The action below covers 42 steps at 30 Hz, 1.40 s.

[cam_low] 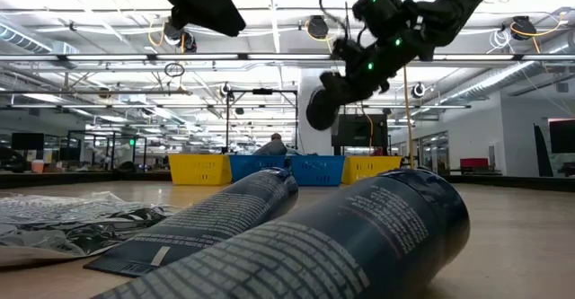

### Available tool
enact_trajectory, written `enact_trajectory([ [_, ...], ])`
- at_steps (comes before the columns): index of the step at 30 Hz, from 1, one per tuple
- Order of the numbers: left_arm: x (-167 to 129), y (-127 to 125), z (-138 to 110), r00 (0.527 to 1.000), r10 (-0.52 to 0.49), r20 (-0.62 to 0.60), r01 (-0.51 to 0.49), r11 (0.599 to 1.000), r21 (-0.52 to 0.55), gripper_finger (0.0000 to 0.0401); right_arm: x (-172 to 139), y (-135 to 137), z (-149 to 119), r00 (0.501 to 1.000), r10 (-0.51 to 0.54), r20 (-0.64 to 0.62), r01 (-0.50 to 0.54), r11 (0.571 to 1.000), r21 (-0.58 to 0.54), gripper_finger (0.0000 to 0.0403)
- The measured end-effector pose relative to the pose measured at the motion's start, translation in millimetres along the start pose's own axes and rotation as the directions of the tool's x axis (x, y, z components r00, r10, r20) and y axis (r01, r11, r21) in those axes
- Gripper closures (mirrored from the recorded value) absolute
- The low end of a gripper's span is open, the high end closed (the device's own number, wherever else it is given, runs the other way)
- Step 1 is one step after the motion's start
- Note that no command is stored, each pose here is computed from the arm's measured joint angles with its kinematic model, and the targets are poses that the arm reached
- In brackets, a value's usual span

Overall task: Pick & Place Travel size toiletries
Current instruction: Put the black hairbrush into the right blue bin

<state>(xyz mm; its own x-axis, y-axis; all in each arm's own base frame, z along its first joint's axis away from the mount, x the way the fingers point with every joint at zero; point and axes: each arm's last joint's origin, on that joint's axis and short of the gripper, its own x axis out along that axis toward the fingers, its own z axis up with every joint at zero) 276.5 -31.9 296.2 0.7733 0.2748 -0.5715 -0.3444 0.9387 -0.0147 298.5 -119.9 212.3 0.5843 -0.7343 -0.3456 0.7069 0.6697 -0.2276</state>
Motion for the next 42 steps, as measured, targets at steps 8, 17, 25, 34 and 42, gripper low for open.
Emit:
enact_trajectory([
  [8,0.0,-0.4,0.5,1.000,-0.009,0.003,0.009,1.000,-0.001,0.0281,8.2,3.1,-2.9,1.000,-0.009,0.027,0.008,0.999,0.036,0.0381],
  [17,0.0,-0.4,0.5,1.000,-0.010,0.003,0.010,1.000,-0.001,0.0281,15.8,4.9,-10.7,0.999,-0.032,0.002,0.031,0.997,0.069,0.0381],
  [25,0.0,-0.4,0.5,1.000,-0.011,0.003,0.011,1.000,-0.002,0.0281,28.0,10.8,-26.0,0.998,-0.034,-0.044,0.038,0.995,0.088,0.0381],
  [34,-0.1,-0.3,0.0,1.000,-0.012,-0.003,0.012,1.000,0.000,0.0281,26.8,9.2,-23.1,0.999,-0.037,-0.027,0.039,0.996,0.081,0.0321],
  [42,-0.1,-0.4,0.0,1.000,-0.012,-0.003,0.012,1.000,0.000,0.0281,26.8,9.3,-23.1,0.999,-0.037,-0.026,0.039,0.996,0.079,0.0294],
])
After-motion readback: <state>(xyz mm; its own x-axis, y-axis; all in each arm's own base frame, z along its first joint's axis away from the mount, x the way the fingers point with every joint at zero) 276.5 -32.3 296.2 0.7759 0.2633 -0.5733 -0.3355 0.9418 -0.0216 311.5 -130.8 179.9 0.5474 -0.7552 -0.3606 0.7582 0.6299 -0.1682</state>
